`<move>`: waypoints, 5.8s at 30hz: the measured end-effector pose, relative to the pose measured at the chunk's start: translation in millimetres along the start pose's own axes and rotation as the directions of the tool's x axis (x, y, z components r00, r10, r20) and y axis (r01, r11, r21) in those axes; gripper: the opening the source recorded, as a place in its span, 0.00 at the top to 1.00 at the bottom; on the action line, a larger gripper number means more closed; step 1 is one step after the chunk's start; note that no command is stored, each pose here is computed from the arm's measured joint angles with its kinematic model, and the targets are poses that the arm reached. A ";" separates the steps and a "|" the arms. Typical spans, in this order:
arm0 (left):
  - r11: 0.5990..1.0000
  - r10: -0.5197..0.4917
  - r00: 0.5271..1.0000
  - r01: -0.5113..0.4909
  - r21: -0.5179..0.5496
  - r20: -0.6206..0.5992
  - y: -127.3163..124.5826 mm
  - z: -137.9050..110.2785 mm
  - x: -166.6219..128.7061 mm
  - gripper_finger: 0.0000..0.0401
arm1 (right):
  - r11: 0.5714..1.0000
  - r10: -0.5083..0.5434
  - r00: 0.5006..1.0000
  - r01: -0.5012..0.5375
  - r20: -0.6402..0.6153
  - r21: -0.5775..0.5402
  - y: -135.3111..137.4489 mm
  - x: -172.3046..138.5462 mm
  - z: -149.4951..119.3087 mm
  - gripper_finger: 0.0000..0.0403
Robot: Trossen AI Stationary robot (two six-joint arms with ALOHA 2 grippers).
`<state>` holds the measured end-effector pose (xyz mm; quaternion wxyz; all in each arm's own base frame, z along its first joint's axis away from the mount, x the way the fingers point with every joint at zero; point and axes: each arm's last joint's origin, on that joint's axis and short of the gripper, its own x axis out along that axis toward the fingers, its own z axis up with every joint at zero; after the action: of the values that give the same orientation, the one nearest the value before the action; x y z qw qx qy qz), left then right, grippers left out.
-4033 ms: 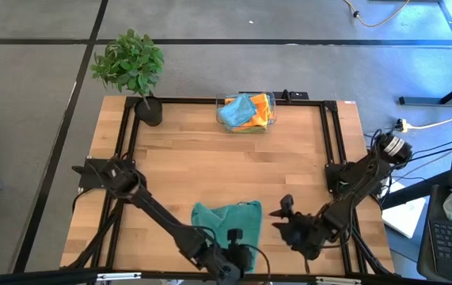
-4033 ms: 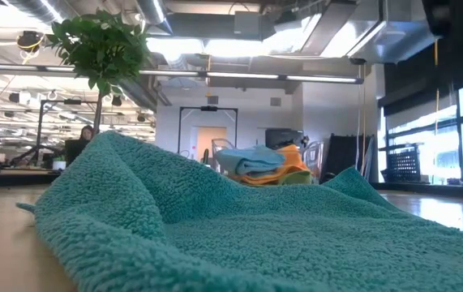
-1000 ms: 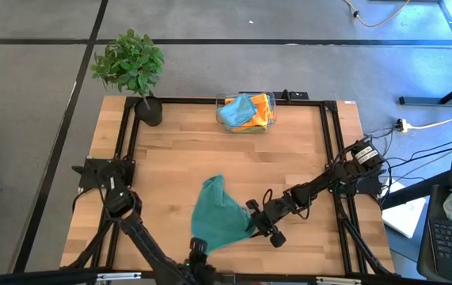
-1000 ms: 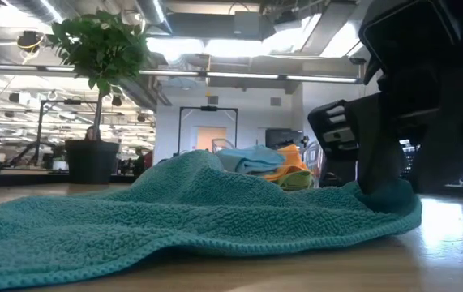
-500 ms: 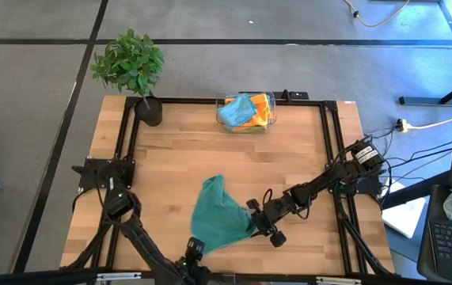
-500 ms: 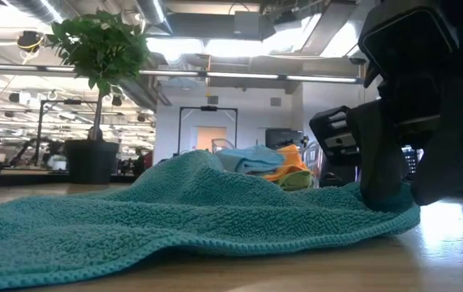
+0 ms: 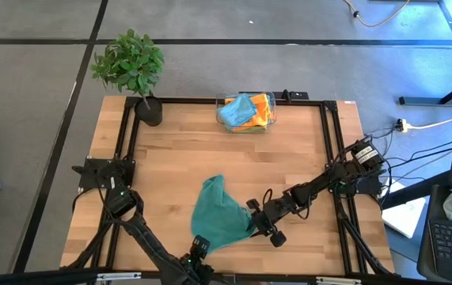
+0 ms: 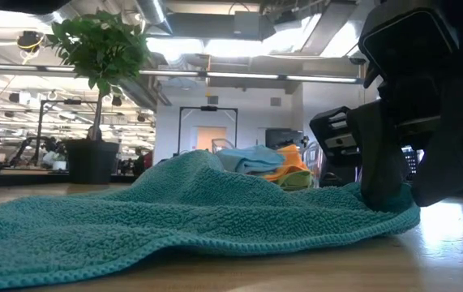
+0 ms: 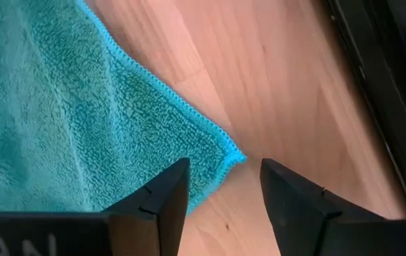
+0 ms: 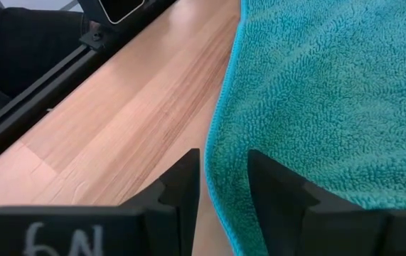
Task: Fold microfiber towels
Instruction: Fold the blue microfiber towel
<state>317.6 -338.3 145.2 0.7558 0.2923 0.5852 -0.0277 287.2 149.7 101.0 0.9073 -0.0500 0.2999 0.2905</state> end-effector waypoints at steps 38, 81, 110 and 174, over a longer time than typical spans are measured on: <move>0.980 0.032 0.999 -0.027 -0.195 0.025 7.2 5.7 11.6 1.00 | 0.996 0.081 0.997 -0.080 0.016 -0.039 3.4 0.1 1.9 0.70; 0.960 0.016 1.000 -0.014 -0.280 0.005 26.3 12.6 -47.6 1.00 | 0.695 -0.388 0.899 0.141 -0.203 -0.705 40.8 -29.7 -2.9 0.68; 0.906 0.331 0.931 -0.268 -0.327 0.156 63.8 7.1 -107.7 1.00 | 0.201 -0.872 0.469 0.602 0.138 -0.773 50.7 -80.4 79.2 1.00; 0.735 0.443 0.786 -0.043 -0.676 0.431 236.8 76.5 -16.4 0.67 | 0.727 -0.607 0.786 0.609 0.116 -0.317 73.5 -183.7 90.2 0.97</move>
<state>469.8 -183.5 268.0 0.9433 0.0757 0.2616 0.1899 173.1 143.0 286.0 0.9302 -0.2996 0.2107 0.0247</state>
